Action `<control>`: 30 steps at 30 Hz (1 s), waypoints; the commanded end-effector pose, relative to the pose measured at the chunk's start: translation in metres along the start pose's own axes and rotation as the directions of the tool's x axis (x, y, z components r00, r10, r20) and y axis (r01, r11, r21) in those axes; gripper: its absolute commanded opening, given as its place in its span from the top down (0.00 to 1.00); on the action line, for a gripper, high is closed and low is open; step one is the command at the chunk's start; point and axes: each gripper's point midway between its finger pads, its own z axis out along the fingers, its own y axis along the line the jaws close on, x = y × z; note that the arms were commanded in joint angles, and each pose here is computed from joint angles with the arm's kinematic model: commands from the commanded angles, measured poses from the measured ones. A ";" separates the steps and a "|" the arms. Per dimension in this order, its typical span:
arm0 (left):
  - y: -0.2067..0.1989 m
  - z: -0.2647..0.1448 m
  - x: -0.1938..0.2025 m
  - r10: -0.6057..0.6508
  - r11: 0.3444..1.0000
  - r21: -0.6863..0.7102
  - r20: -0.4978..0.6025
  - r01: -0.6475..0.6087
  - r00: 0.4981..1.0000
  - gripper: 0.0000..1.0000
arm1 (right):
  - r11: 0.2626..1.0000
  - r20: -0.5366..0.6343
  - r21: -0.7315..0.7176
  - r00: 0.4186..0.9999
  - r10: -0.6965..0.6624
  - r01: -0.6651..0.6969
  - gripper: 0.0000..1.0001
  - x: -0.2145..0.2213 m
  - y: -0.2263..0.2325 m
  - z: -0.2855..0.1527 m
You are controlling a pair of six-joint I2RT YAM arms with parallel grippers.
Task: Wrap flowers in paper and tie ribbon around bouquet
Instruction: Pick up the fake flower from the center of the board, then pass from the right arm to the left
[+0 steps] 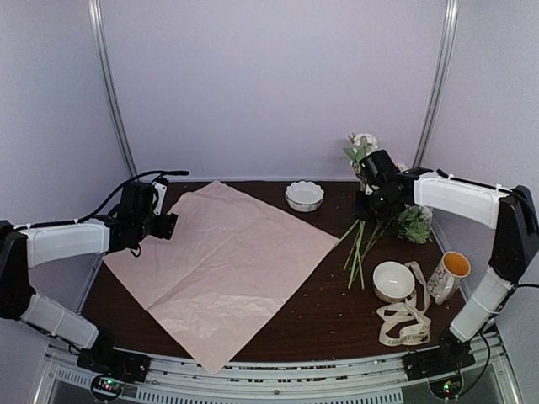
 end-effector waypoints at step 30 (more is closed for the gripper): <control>-0.214 -0.308 -0.178 -0.397 -0.012 0.899 0.397 -0.437 0.827 0.24 | 0.034 0.604 -0.797 0.795 0.054 0.603 1.00 0.028 0.294 -0.317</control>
